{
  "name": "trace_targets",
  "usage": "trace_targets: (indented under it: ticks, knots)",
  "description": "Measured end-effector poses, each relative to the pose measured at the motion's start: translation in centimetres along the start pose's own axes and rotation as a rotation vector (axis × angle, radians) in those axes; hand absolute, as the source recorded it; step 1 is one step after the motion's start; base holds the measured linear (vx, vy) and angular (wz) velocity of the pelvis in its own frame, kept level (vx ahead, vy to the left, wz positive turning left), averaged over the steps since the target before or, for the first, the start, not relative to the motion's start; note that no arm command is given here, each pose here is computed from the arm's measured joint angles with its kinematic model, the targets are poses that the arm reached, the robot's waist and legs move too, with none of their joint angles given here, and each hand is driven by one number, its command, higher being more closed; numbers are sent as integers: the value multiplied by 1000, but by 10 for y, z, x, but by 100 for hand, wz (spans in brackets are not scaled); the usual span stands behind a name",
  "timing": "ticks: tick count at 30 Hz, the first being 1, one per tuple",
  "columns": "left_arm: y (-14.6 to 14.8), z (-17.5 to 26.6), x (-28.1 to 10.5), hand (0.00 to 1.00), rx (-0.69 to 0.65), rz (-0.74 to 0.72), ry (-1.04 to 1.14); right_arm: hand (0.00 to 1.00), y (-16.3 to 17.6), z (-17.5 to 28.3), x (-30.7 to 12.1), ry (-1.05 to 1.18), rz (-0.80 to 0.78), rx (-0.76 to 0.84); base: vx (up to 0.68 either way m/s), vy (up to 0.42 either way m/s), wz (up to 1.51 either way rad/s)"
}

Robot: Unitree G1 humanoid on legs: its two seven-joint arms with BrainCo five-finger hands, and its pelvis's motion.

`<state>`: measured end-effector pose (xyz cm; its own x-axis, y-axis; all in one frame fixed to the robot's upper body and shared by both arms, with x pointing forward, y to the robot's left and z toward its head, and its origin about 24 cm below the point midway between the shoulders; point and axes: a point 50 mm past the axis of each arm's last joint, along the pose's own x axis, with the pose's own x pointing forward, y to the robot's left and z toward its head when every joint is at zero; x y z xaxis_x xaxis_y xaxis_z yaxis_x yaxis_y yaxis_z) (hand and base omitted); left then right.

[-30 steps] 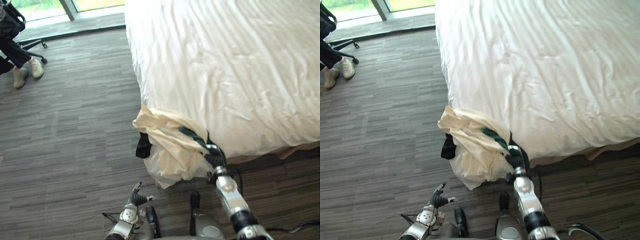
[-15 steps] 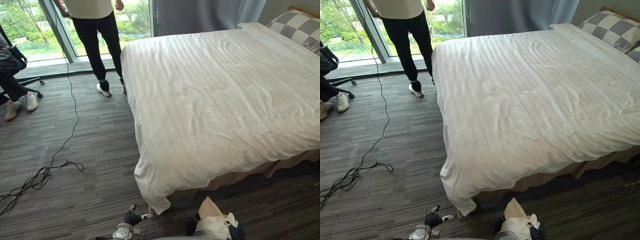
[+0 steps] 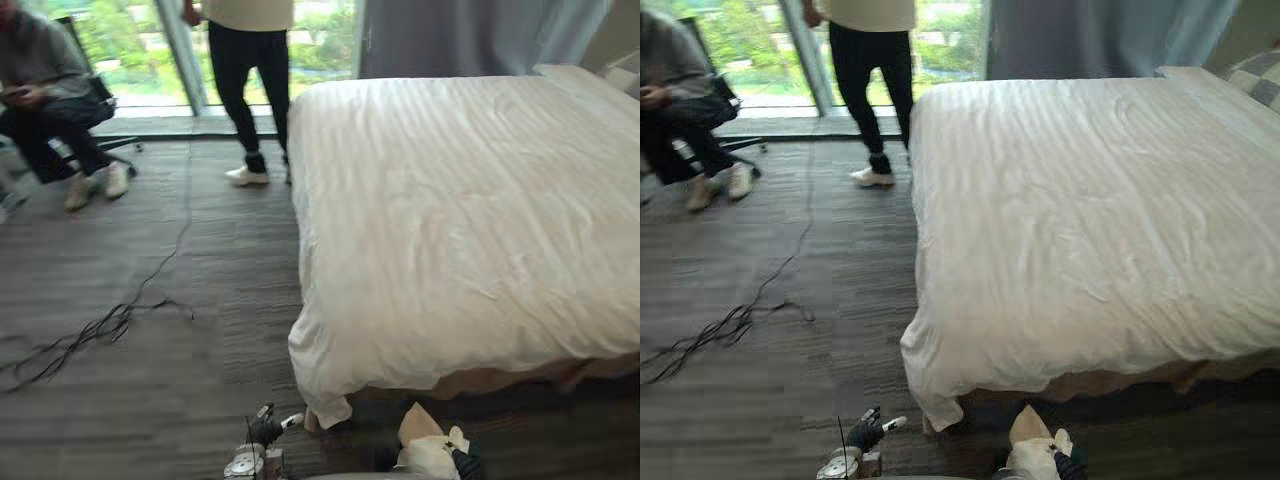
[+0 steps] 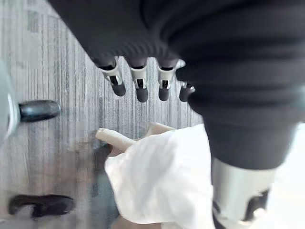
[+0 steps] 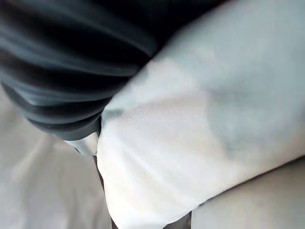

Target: Tidy the bed and pick cloth on bed and put in laundry

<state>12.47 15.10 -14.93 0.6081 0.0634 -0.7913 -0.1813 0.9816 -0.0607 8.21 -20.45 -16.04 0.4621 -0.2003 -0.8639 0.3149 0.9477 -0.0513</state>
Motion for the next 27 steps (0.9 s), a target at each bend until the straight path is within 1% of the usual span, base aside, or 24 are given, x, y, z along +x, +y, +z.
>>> trace_targets:
  ticks: [2, 4, 5, 7, 10, 13, 15, 17, 20, 24, 27]
  knots:
    - [-6, -1, -1, 0, -18, -12, -1, 100, -4, 1, 0, -1, -4, -24, 77, 133, 225]
    - [-8, -2, -2, 0, -61, -6, 1, 100, -7, 12, 3, -26, -8, -42, 150, 247, 168]
    - [-7, -2, -2, 0, -66, 0, 0, 100, -6, 17, 5, -37, -7, -44, 116, 277, 123]
    - [6, 0, -1, 0, -76, 36, -2, 100, 5, 23, 6, -54, 18, -24, 99, 272, 135]
    - [7, 5, 0, 0, -80, 30, -23, 100, 11, 28, 8, -57, 32, -18, 75, 180, 114]
    - [9, 5, -1, 0, -116, 32, -24, 100, 12, 29, 8, -50, 29, 1, 127, 177, 101]
    - [8, 9, -1, 0, -139, 29, -37, 100, 13, 37, 6, -102, 32, 9, 241, 136, 169]
    - [13, 11, -1, 0, -140, 42, -47, 100, 20, 50, 1, -183, 56, 25, 280, -13, 200]
    - [18, 10, -3, 0, -138, 50, -48, 100, 21, 64, -11, -300, 74, 33, 310, -63, 174]
    - [8, 21, -2, 0, -124, 4, -93, 100, 30, 89, -20, -426, 93, 15, 220, -80, 155]
    - [4, 25, -1, 0, -93, -16, -103, 100, 39, 91, -25, -462, 99, -35, 152, -230, 160]
